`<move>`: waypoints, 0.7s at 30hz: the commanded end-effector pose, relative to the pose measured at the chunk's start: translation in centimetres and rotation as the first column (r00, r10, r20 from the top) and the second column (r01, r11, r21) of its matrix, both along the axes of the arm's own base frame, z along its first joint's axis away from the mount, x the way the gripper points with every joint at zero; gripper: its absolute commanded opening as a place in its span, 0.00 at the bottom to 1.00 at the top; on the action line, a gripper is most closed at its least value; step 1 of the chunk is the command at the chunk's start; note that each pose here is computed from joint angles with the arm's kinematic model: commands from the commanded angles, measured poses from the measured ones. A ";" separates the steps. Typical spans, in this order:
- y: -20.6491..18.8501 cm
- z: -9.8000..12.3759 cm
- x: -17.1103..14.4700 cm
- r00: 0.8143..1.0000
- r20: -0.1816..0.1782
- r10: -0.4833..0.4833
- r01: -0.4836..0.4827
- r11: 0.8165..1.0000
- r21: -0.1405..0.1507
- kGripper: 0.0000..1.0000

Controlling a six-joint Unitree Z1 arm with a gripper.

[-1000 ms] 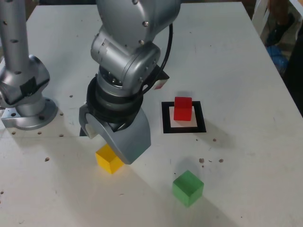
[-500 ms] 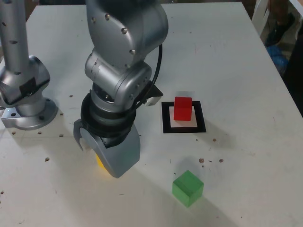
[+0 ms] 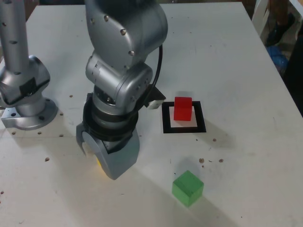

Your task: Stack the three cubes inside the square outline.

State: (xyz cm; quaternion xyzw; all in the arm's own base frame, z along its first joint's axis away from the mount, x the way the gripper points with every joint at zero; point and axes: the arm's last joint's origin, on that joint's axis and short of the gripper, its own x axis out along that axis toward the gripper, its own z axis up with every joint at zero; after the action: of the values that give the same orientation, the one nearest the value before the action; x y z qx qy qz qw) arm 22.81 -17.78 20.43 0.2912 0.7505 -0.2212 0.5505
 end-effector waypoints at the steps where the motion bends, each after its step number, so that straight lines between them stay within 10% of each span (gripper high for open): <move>1: -0.2 -0.1 0.2 1.000 0.001 -0.004 0.004 1.000 -0.004 0.44; 14: -0.6 0.4 0.7 0.999 -0.027 -0.021 0.021 1.000 -0.003 0.36; 21: 2.0 7.5 1.8 0.998 0.059 0.011 -0.013 0.999 0.049 0.33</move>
State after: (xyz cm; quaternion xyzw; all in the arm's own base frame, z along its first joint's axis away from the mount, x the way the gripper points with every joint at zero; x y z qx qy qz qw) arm 24.67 -16.67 25.98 0.3076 0.7401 -0.1972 0.5646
